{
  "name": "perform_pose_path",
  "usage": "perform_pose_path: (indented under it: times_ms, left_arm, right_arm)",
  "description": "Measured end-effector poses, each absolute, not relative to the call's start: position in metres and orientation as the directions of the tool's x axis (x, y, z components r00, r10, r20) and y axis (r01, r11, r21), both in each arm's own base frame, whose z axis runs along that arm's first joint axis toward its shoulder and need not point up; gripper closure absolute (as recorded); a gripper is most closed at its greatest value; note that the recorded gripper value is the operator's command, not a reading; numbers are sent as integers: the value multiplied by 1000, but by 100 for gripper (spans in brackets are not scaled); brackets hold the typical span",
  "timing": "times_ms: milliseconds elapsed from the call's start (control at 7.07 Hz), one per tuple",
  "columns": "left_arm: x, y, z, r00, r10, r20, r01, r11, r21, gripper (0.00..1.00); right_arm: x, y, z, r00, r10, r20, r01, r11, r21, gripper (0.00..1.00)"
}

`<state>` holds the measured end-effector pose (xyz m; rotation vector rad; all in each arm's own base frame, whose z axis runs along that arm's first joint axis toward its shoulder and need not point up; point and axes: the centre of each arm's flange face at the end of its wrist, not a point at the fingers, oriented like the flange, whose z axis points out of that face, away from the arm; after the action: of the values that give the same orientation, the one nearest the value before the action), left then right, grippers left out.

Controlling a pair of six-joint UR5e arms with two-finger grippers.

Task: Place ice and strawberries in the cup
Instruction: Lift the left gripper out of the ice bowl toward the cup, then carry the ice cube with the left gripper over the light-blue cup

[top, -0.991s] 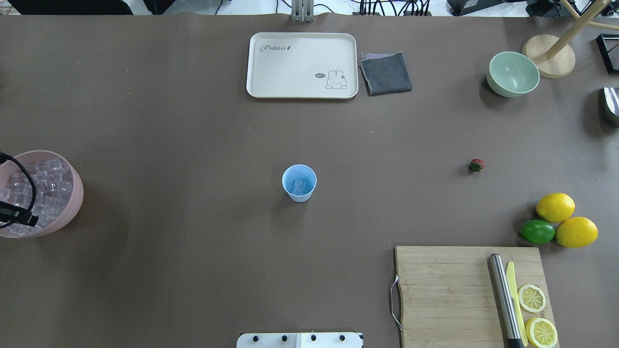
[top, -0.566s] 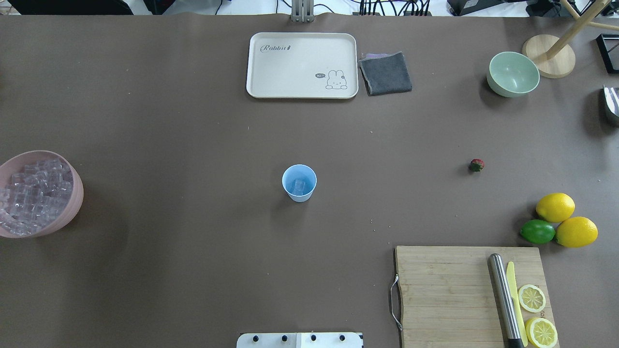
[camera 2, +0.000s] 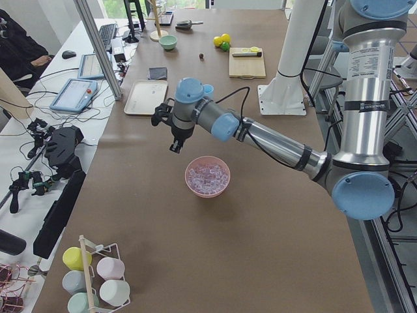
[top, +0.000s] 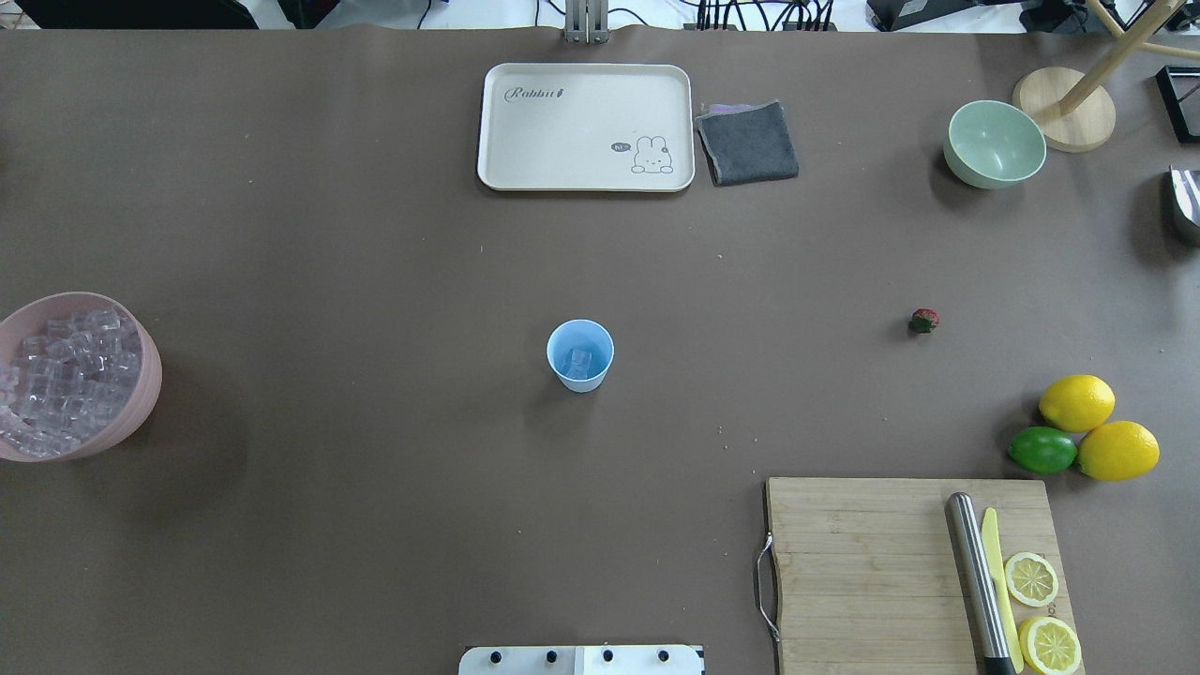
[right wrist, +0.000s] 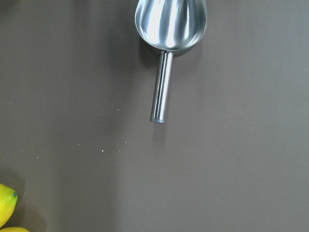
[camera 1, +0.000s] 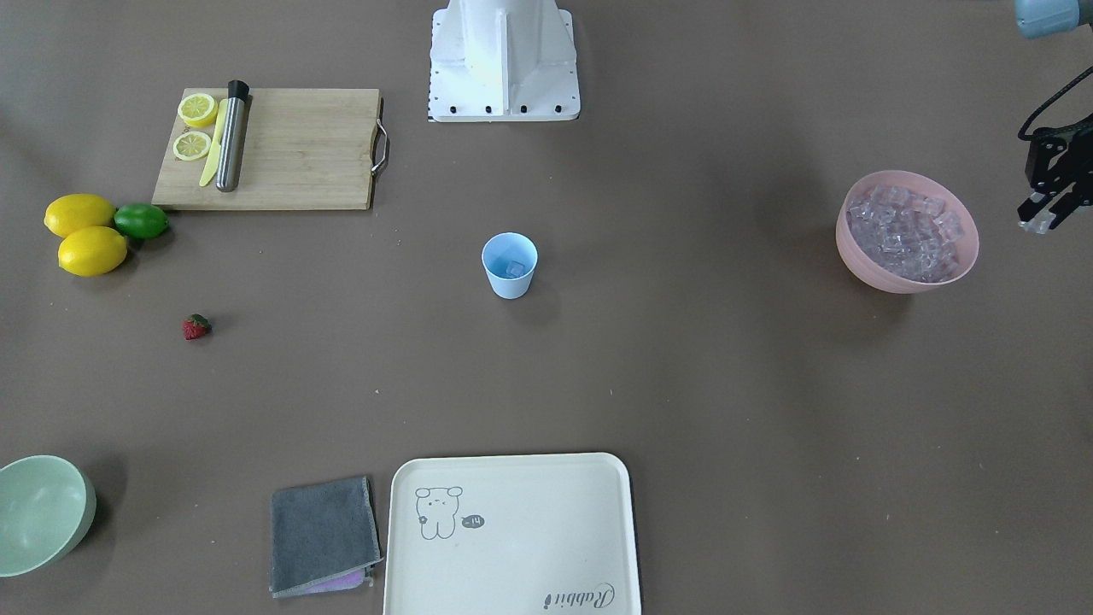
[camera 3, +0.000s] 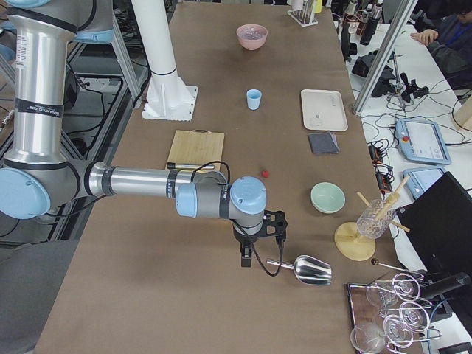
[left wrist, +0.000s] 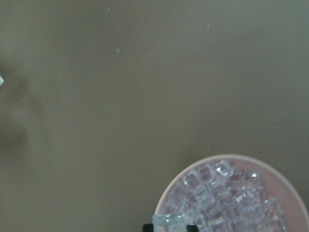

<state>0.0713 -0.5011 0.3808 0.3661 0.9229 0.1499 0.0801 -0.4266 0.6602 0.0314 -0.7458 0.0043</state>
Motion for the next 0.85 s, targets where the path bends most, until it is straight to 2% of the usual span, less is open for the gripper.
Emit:
perform_pose_path:
  times_ms: [283, 566, 849]
  left_arm:
    - [180, -510, 264, 473, 237, -849, 50, 954, 294, 100]
    - [305, -475, 173, 405, 171, -898, 73, 973, 218, 100]
    - [426, -438, 135, 401, 148, -904, 130, 968, 216, 100]
  right_arm:
    - [80, -427, 660, 734, -8, 679, -15, 1000, 27, 0]
    - [80, -429, 659, 734, -10, 679, -15, 999, 31, 0]
    - [80, -430, 658, 734, -12, 679, -15, 999, 33, 0]
